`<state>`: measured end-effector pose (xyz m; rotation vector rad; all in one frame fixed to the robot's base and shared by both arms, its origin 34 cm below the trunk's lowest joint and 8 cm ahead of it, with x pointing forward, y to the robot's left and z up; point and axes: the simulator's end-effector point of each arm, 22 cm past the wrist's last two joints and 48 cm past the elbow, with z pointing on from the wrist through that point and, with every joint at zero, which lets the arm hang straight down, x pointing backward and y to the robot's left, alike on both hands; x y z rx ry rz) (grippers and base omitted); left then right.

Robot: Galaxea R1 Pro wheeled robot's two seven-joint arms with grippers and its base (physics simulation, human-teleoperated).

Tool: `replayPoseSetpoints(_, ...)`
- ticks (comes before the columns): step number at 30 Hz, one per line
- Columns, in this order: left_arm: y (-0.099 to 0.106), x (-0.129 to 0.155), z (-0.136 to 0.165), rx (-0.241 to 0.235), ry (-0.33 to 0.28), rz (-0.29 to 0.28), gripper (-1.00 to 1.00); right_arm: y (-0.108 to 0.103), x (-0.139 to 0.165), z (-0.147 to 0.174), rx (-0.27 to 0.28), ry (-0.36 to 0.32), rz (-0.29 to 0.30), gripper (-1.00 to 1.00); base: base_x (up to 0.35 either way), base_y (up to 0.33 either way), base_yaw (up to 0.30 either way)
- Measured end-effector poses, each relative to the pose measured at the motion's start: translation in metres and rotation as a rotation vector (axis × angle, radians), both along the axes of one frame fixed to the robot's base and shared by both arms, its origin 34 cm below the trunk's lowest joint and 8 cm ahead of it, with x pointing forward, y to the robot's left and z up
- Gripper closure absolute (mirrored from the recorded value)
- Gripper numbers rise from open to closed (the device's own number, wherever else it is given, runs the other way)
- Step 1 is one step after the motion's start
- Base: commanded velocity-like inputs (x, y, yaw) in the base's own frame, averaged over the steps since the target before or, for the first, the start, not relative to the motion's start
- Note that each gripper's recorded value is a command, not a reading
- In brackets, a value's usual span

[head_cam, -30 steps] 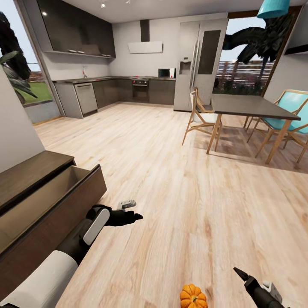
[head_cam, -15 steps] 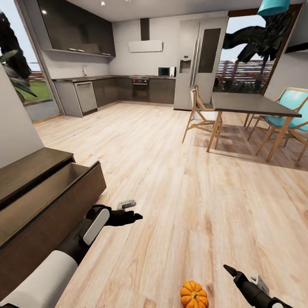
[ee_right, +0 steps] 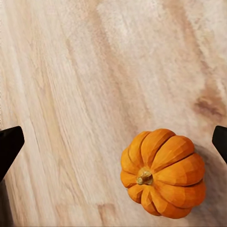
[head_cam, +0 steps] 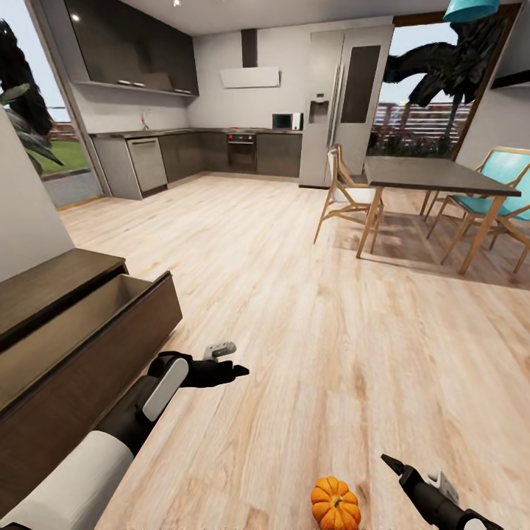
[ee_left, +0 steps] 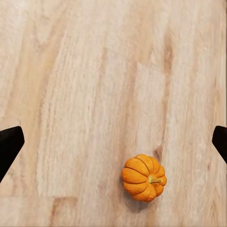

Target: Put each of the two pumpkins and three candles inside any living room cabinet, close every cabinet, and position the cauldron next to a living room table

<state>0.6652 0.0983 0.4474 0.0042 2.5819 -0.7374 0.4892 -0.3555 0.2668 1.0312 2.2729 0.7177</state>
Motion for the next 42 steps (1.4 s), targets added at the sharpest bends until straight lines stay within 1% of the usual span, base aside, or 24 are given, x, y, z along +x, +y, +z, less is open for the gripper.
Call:
replayPoseSetpoints(6, -0.001, -0.004, -0.012, -0.006, -0.001, -0.002, -1.00, 0.002, -0.003, -0.012, 0.009, -0.004, 0.002, -1.00, 0.000, 0.000, 0.000)
replayPoseSetpoints(15, -0.002, -0.008, -0.035, -0.007, 0.039, -0.005, -1.00, 0.001, -0.014, -0.030, 0.008, 0.042, -0.003, -1.00, 0.000, 0.000, 0.000)
replayPoseSetpoints(18, -0.002, -0.008, -0.035, -0.007, 0.040, -0.006, -1.00, 0.002, -0.017, -0.031, 0.017, 0.058, -0.002, -1.00, 0.000, 0.000, 0.000)
replayPoseSetpoints(23, -0.002, -0.009, -0.035, -0.007, 0.043, -0.008, -1.00, 0.011, -0.027, -0.035, 0.064, 0.112, 0.012, -1.00, 0.000, 0.000, 0.000)
replayPoseSetpoints(29, -0.002, -0.009, -0.035, -0.007, 0.045, -0.009, -1.00, 0.010, -0.037, -0.043, 0.062, 0.171, 0.008, -1.00, 0.000, 0.000, 0.000)
replayPoseSetpoints(35, -0.002, -0.011, -0.050, -0.007, 0.069, -0.008, -1.00, 0.014, -0.045, -0.061, 0.073, 0.238, -0.001, -1.00, 0.000, 0.000, 0.000)
replayPoseSetpoints(42, -0.001, -0.014, -0.066, -0.008, 0.097, -0.007, -1.00, 0.016, -0.052, -0.074, 0.081, 0.276, -0.006, -1.00, 0.000, 0.000, 0.000)
